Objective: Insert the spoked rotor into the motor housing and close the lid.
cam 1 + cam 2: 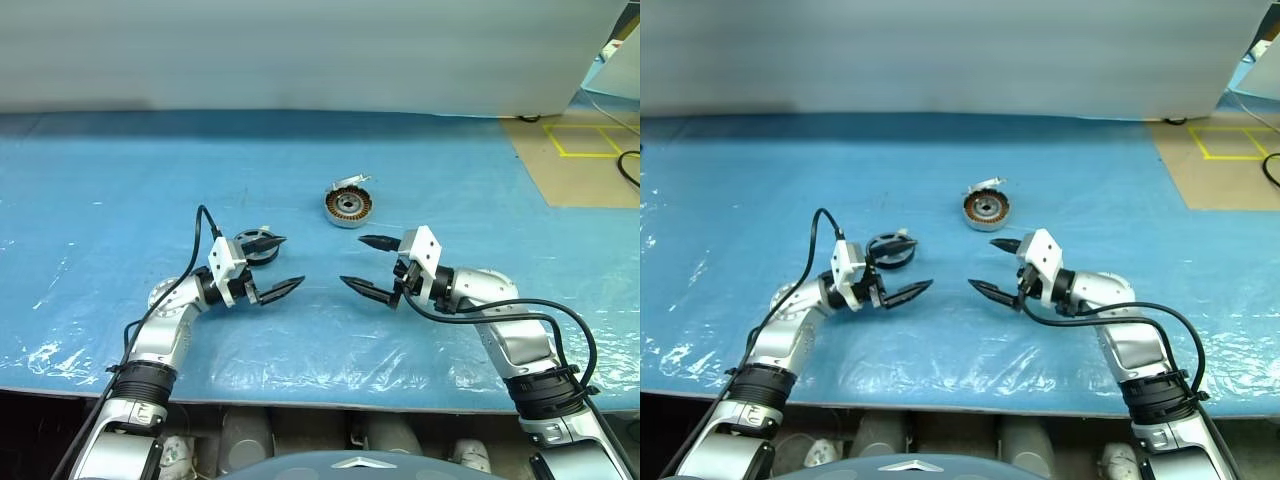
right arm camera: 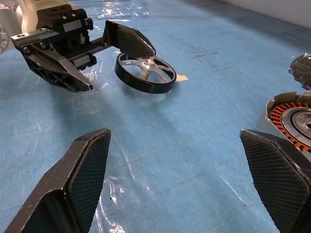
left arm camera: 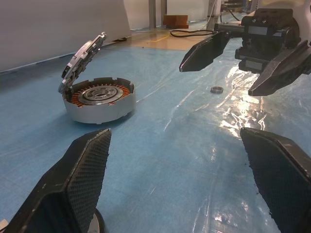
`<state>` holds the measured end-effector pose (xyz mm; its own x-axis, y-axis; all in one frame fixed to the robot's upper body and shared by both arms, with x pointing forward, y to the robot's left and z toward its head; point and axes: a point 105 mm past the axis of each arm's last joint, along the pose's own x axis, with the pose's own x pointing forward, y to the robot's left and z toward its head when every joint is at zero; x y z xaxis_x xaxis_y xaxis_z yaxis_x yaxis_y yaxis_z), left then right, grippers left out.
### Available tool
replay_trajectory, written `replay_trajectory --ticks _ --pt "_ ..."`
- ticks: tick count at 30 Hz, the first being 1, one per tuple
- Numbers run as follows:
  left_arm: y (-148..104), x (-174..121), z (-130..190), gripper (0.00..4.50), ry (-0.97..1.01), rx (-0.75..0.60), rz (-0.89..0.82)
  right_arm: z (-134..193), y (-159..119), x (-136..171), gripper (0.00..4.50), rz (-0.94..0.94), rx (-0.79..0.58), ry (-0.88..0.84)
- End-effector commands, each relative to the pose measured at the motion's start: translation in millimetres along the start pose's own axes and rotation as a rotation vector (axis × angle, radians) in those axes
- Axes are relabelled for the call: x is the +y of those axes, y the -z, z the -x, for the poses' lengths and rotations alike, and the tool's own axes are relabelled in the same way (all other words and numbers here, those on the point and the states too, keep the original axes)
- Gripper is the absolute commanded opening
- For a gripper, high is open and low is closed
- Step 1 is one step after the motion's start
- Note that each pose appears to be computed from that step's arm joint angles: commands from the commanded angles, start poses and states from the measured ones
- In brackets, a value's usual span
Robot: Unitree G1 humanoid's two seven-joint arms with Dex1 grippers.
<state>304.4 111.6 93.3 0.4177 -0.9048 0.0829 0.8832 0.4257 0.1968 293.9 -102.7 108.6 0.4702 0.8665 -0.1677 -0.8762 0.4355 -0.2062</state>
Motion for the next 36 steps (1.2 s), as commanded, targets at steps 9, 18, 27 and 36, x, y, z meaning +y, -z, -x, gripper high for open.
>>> replay_trajectory --ticks 9,18,27,36 --pt "-11 2 -3 4.50 0.006 -0.026 -0.043 0 -8 3 4.47 0.046 -0.024 -0.022" --pt "-10 2 -3 4.50 0.007 -0.025 -0.044 -1 -8 2 4.47 0.050 -0.020 -0.021" --pt "-7 2 -3 4.50 0.006 -0.024 -0.042 -8 -14 -9 4.47 0.032 -0.011 0.017" --pt "-10 3 -4 4.50 0.005 -0.027 -0.048 -8 -10 -4 4.47 0.047 0.007 -0.001"
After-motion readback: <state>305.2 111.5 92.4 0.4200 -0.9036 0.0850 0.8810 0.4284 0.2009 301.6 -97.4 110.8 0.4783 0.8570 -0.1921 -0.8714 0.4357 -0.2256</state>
